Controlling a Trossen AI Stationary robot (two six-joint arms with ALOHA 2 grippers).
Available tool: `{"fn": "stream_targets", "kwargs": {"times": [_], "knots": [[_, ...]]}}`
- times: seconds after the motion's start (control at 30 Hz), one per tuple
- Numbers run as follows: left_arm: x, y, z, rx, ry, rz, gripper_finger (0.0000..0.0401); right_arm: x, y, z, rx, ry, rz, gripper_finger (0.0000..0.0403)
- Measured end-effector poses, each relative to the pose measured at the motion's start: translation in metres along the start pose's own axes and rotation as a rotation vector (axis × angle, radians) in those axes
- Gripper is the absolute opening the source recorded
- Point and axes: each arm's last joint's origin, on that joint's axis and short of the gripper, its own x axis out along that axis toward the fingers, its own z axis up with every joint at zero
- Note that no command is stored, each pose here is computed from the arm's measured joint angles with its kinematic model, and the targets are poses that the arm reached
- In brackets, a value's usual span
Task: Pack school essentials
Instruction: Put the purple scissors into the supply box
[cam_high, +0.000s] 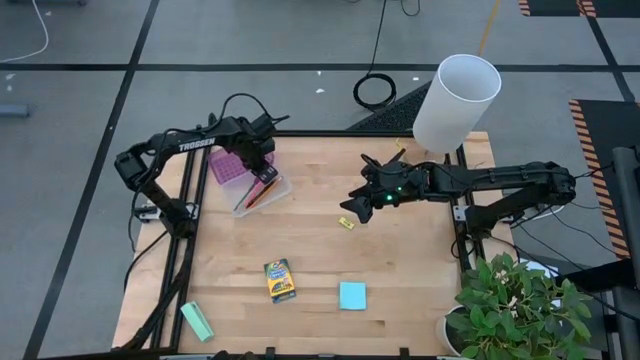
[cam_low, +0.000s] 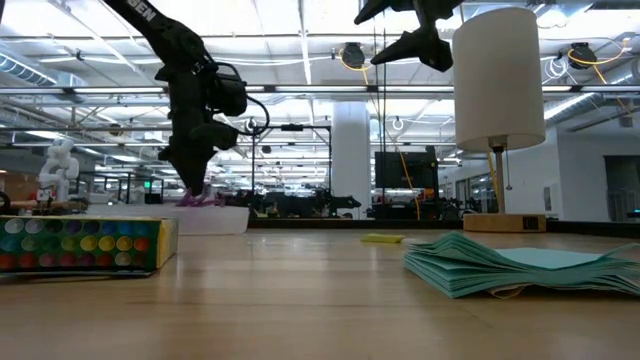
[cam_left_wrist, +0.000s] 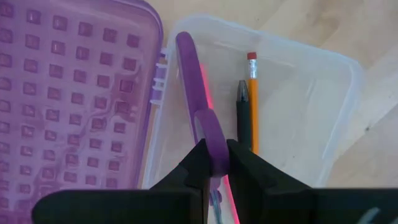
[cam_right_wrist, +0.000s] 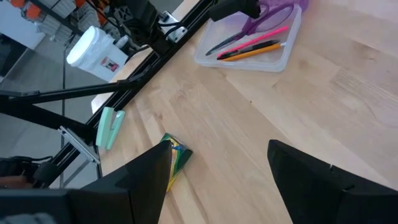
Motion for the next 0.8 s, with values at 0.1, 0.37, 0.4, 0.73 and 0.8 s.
{"fn": "stream_targets", "kwargs": {"times": [0.1, 0.37, 0.4, 0.73, 0.8], "knots": [[0.001, -0.002, 0.000, 0.007, 0.003, -0.002, 0.0047, 0.000, 0.000, 0.000, -0.002, 0.000, 0.000, 0.0258], [0.002, -0.012, -0.002, 0.028, 0.007, -0.010, 0.0047, 0.000, 0.000, 0.000, -0.003, 0.000, -0.001, 0.0258], [0.002, -0.012, -0.002, 0.031, 0.008, -0.011, 0.0047, 0.000, 0.000, 0.000, -0.003, 0.000, -0.001, 0.0258], [0.002, -0.017, -0.006, 0.044, 0.039, 0.049, 0.0110, 0.000, 0.000, 0.000, -0.003, 0.000, -0.001, 0.0258], [0.003, -0.018, -0.006, 0.047, 0.038, 0.054, 0.0131, 0.000, 0.000, 0.000, -0.004, 0.000, -0.001, 0.0258]]}}
